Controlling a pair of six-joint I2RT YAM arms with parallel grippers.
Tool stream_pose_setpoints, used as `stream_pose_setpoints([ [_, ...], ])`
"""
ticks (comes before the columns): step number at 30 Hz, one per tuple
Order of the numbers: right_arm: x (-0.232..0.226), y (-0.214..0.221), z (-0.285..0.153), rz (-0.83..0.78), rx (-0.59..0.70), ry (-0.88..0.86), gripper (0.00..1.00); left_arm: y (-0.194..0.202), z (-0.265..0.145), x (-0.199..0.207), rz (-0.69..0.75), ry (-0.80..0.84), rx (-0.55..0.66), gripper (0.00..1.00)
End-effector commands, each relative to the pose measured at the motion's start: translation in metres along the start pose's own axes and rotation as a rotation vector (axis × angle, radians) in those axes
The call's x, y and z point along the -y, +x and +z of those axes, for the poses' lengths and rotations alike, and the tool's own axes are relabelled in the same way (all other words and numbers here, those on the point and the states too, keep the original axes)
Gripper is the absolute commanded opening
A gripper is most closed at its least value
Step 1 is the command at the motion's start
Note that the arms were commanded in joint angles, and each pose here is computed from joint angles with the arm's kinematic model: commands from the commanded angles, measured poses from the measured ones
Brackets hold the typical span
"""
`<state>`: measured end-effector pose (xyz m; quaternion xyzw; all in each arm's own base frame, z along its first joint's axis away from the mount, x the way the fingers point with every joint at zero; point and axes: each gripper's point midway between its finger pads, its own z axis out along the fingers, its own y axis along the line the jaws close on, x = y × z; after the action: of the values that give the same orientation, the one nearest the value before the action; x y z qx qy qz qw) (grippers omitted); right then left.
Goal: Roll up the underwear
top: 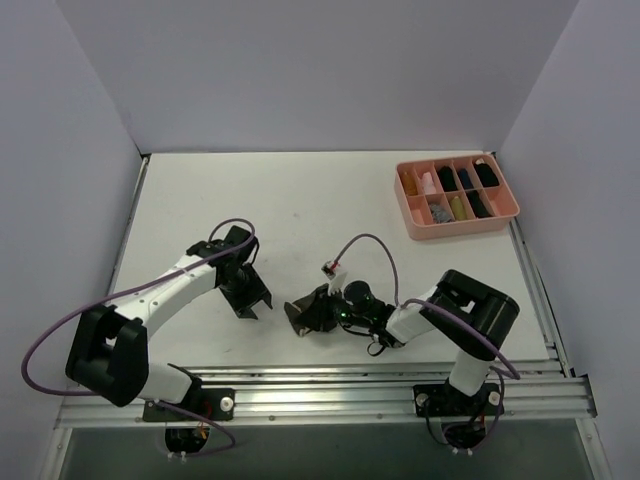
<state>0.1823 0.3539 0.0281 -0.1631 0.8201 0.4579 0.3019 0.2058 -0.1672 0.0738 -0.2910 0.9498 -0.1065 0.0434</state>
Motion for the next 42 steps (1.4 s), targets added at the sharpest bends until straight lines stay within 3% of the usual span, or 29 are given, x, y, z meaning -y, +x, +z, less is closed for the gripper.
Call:
stream_pose_setpoints([
  [1,0.057,0.055,-0.030,0.160,-0.129,0.131,0.00,-0.001,-0.005,0.019,0.028,0.147,0.035,0.52],
  [10,0.067,0.061,-0.046,0.303,-0.054,0.091,0.03,0.017,0.006,0.053,0.090,0.415,-0.029,0.54],
  [18,0.077,0.070,-0.055,0.416,-0.044,0.066,0.04,0.030,0.016,0.074,0.184,0.511,-0.057,0.54],
  [30,0.080,0.073,-0.054,0.432,-0.078,0.071,0.05,0.049,0.054,0.071,0.222,0.512,-0.111,0.58],
  [36,0.083,0.078,-0.054,0.445,-0.097,0.079,0.05,0.041,0.040,0.088,0.215,0.596,-0.044,0.63],
  [42,0.085,0.080,-0.053,0.467,-0.106,0.083,0.05,0.045,0.041,0.088,0.225,0.595,-0.051,0.64],
])
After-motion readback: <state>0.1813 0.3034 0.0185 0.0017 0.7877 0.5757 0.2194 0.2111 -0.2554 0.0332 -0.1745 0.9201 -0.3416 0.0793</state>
